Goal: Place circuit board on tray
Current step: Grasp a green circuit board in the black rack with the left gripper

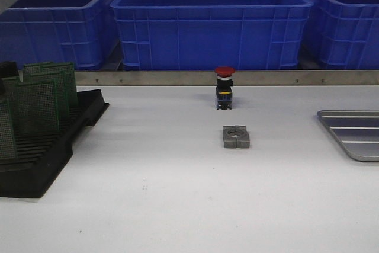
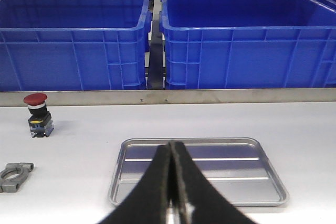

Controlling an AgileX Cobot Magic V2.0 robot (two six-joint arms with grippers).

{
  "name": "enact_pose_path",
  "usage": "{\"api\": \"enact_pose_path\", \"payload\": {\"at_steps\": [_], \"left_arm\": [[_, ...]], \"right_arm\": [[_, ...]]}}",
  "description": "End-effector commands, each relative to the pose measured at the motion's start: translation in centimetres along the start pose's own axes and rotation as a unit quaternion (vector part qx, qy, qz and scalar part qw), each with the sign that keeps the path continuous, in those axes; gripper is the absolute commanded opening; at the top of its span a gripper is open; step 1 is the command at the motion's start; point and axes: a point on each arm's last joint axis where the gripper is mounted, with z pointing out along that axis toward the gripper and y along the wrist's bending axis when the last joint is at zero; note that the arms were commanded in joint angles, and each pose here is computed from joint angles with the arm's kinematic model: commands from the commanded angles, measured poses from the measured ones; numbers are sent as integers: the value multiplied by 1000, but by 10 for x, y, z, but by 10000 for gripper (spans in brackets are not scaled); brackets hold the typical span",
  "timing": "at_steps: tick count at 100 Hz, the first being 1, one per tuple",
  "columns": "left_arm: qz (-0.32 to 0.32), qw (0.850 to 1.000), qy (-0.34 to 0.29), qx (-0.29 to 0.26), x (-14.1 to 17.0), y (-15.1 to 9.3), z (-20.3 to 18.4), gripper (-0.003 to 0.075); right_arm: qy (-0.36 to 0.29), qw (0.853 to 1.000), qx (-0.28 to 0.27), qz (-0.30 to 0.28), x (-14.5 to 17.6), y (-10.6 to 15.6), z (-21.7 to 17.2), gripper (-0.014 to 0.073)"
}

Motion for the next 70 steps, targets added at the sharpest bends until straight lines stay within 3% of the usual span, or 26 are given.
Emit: {"api": "enact_pose_path", "payload": {"at_steps": [1,21,50,70], "left_arm": [[-6,999,-16,-31,-5,8,-10,322],[-9,1000,-13,-11,-3,9,1,274],[-9,1000,-12,5,-3,6,1,-22],[-5,999,-13,34,-5,5,-6,-20]], "right_arm": [[-57,998,-2,-8,-13,1,-3,-62],[-57,998,-2,-8,-13,1,-3,-62],[-57,998,-2,-8,-13,1,-3,-62],[-57,998,-2,-8,-13,1,-3,-62]]}}
